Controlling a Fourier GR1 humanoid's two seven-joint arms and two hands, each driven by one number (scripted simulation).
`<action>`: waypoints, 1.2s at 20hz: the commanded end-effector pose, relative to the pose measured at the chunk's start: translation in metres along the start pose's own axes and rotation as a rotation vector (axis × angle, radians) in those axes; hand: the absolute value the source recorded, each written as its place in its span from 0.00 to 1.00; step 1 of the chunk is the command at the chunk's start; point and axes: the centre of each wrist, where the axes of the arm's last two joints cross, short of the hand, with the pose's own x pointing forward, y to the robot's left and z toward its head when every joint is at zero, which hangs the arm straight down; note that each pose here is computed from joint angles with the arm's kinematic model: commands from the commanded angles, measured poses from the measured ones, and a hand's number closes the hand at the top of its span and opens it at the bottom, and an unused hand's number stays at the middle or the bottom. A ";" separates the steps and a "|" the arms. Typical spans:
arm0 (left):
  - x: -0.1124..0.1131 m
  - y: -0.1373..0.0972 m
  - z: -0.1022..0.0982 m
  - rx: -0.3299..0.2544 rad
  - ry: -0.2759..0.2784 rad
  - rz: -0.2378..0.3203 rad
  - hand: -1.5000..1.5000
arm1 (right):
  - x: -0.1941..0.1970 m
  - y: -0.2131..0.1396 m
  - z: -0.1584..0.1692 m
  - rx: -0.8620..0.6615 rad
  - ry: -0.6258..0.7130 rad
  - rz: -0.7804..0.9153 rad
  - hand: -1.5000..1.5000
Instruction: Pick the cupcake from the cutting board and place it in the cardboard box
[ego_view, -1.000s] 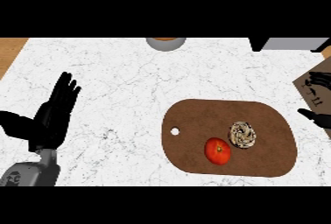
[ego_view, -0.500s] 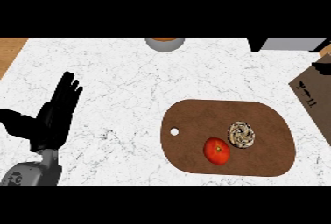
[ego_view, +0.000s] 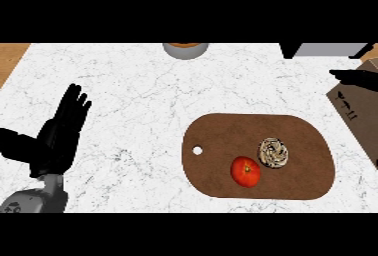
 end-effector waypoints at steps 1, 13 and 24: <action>0.000 0.018 0.007 -0.014 0.003 -0.014 0.50 | 0.024 0.006 -0.015 0.042 -0.020 -0.026 0.00; -0.017 -0.007 0.002 -0.016 -0.004 0.005 0.50 | 0.037 0.048 -0.032 0.063 0.081 -0.012 0.00; 0.009 -0.014 -0.001 -0.010 -0.002 0.011 0.50 | 0.020 0.079 -0.045 0.016 0.106 0.008 0.00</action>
